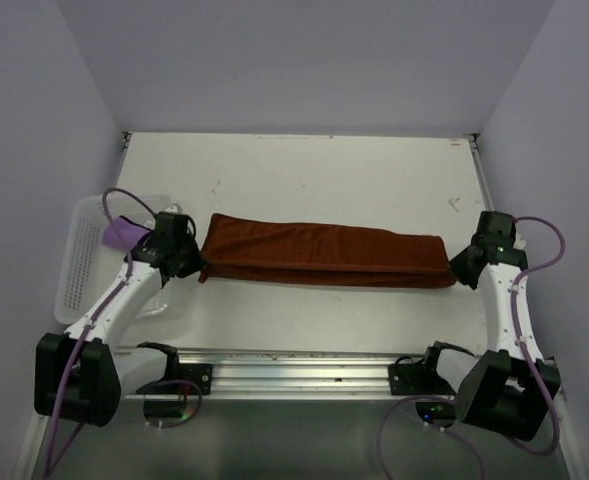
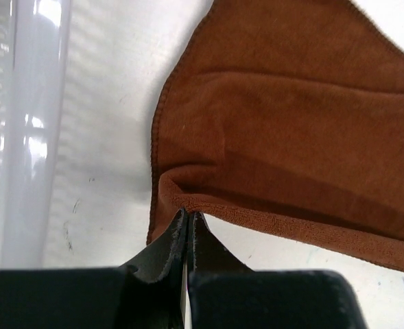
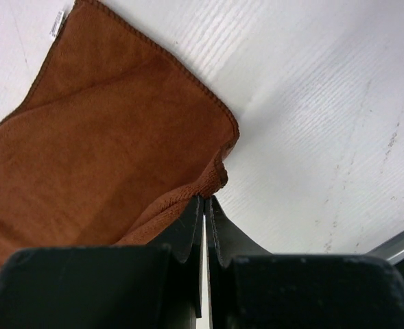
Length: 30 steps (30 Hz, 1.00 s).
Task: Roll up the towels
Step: Fold the towel
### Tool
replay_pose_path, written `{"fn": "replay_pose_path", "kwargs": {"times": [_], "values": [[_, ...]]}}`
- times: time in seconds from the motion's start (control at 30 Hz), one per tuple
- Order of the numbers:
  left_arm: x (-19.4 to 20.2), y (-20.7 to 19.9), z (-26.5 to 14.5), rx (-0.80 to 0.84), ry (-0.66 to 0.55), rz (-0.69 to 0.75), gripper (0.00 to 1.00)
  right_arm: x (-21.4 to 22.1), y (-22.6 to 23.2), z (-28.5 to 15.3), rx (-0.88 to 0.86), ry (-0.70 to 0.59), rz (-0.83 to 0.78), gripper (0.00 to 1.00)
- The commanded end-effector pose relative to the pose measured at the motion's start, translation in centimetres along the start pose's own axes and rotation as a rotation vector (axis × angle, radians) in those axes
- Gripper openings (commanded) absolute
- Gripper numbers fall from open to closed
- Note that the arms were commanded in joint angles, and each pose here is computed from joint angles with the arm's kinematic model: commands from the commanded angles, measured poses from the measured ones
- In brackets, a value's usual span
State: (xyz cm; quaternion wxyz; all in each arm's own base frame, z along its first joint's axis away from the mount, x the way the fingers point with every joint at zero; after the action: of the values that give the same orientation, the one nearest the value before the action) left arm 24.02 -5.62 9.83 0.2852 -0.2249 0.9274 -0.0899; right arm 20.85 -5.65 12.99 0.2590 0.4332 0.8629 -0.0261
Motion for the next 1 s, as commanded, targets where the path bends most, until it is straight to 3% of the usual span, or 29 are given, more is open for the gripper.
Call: {"fn": "replay_pose_path", "kwargs": {"times": [0.0,0.5,0.97], "values": [[-4.0,-1.9,-0.6,0.009,-0.105,0.014,0.0,-3.1,1.0,0.0,-0.001,-0.073,0.034,0.0],[-10.7,-5.6,2.3,-0.047,-0.122,0.148,0.0,-7.0,4.7,2.7,-0.024,-0.036,0.034,0.0],[-11.2,-8.0,5.3,-0.117,-0.108,0.256,0.0,-8.0,5.9,6.1,0.005,0.011,0.009,0.0]]}}
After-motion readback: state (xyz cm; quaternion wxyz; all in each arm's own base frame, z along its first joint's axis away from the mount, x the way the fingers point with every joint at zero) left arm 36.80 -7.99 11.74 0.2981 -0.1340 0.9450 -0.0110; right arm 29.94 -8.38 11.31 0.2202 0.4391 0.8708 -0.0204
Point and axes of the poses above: each gripper's point midway between its finger pads, its own z axis out along the fingers, its own y axis along the line the jaws close on, x = y × z, the point moved 3 cm from there along -z, back along the fingers, and after that the axes turned 1 degree about -z, right-handed, at the moved point
